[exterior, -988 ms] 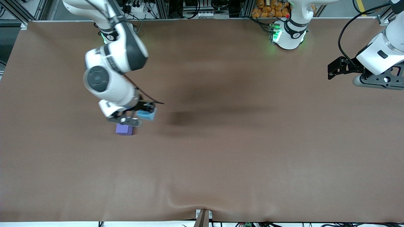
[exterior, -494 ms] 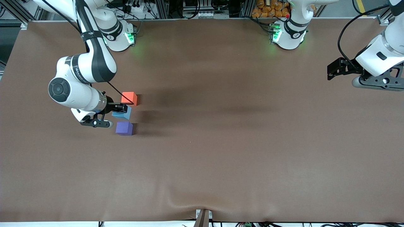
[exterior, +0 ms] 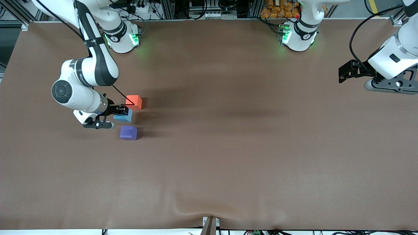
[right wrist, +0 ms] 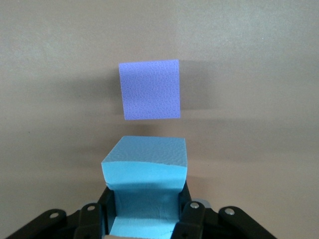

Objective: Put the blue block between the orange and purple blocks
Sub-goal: 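Lower the blue block between the orange and purple blocks, right gripper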

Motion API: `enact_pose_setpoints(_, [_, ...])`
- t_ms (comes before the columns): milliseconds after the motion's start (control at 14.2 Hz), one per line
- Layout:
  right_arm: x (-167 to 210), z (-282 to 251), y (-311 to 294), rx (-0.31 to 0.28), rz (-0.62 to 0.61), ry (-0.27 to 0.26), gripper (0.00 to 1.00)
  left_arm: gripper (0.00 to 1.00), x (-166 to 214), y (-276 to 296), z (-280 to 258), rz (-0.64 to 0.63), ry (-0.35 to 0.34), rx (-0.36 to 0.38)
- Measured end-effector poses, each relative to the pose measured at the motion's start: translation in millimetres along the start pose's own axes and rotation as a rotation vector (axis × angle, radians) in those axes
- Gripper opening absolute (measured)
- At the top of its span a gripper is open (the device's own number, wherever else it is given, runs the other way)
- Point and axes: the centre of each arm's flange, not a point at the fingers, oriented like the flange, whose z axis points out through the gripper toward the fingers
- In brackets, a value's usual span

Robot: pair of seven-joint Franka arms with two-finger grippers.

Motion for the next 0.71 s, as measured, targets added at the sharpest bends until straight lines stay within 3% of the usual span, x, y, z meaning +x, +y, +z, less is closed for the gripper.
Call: enact_pose_setpoints(705, [-12.1,36.8,0.5,-0.015,-0.006,0.043,0.52,1.0,1.7,-0.8,2.8,-0.001,-0.005,-0.001])
